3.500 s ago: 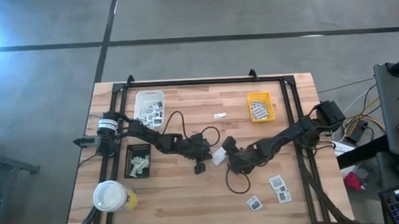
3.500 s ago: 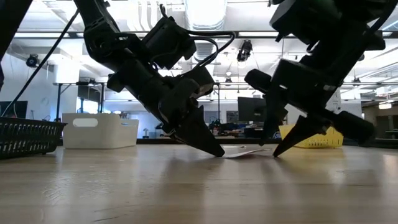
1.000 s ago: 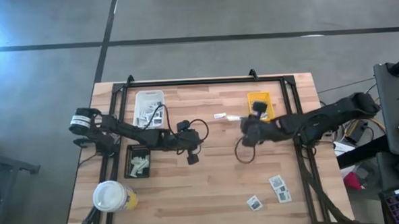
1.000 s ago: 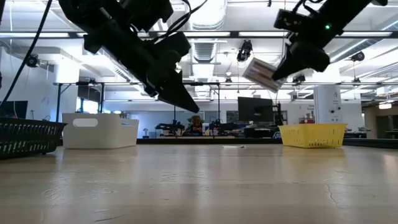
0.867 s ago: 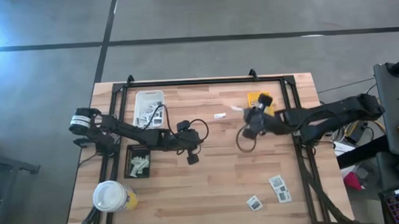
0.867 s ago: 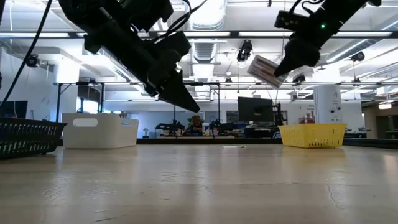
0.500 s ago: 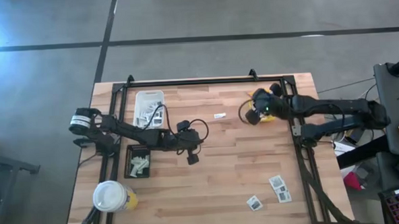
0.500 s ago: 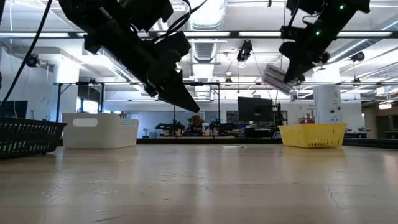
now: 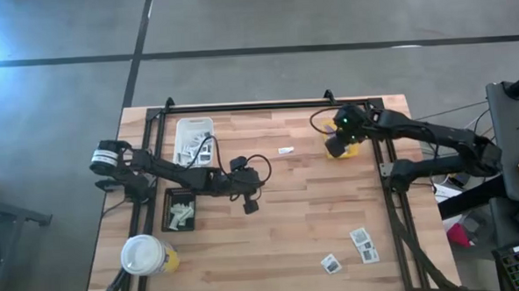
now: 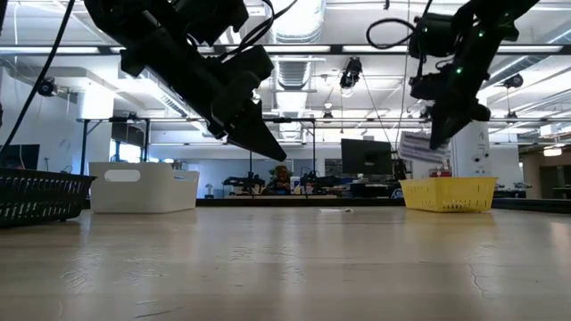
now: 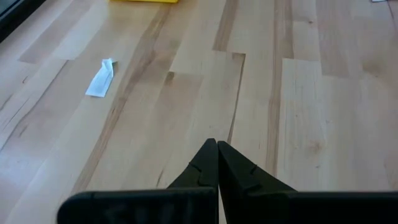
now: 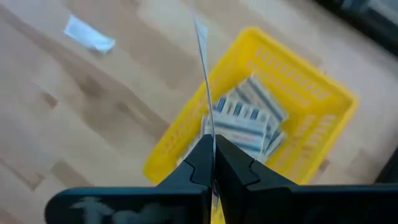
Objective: Pick & Place First Aid Supplies
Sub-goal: Put the blue bandage pack into the yellow bin
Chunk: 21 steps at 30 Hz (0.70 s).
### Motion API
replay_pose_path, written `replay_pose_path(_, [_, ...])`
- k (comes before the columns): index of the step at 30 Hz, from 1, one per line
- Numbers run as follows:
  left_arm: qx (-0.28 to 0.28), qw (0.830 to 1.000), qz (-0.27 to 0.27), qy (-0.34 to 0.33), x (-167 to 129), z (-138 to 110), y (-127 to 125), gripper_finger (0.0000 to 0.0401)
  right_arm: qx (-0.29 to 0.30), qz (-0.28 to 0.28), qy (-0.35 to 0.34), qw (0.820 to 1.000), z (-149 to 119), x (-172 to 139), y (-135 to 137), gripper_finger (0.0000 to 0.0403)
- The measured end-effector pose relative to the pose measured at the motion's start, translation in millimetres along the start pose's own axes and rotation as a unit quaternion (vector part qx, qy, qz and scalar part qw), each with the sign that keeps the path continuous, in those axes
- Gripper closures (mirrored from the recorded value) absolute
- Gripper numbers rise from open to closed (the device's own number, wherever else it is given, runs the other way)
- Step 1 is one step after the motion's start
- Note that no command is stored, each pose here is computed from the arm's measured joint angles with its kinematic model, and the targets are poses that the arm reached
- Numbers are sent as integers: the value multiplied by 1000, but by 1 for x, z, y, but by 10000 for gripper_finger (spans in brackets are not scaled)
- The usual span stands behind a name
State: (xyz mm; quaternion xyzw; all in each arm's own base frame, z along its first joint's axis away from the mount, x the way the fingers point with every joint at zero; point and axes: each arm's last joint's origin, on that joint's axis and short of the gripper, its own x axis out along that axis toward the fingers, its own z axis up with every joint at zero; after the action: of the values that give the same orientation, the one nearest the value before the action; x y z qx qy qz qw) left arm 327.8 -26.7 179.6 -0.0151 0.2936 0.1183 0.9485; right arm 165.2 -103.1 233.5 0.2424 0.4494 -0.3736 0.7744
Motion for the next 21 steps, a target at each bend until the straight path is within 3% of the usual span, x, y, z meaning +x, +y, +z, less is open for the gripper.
replay_pose_path(10, [-3, 1000, 0, 0, 0, 0, 0, 401, -2, -23, 92, 996, -5, 21, -3, 394])
replay_pose_path(21, [-9, 1000, 1, 8, 0, -7, 1, 401, -34, -105, 107, 988, -4, 39, -4, 394])
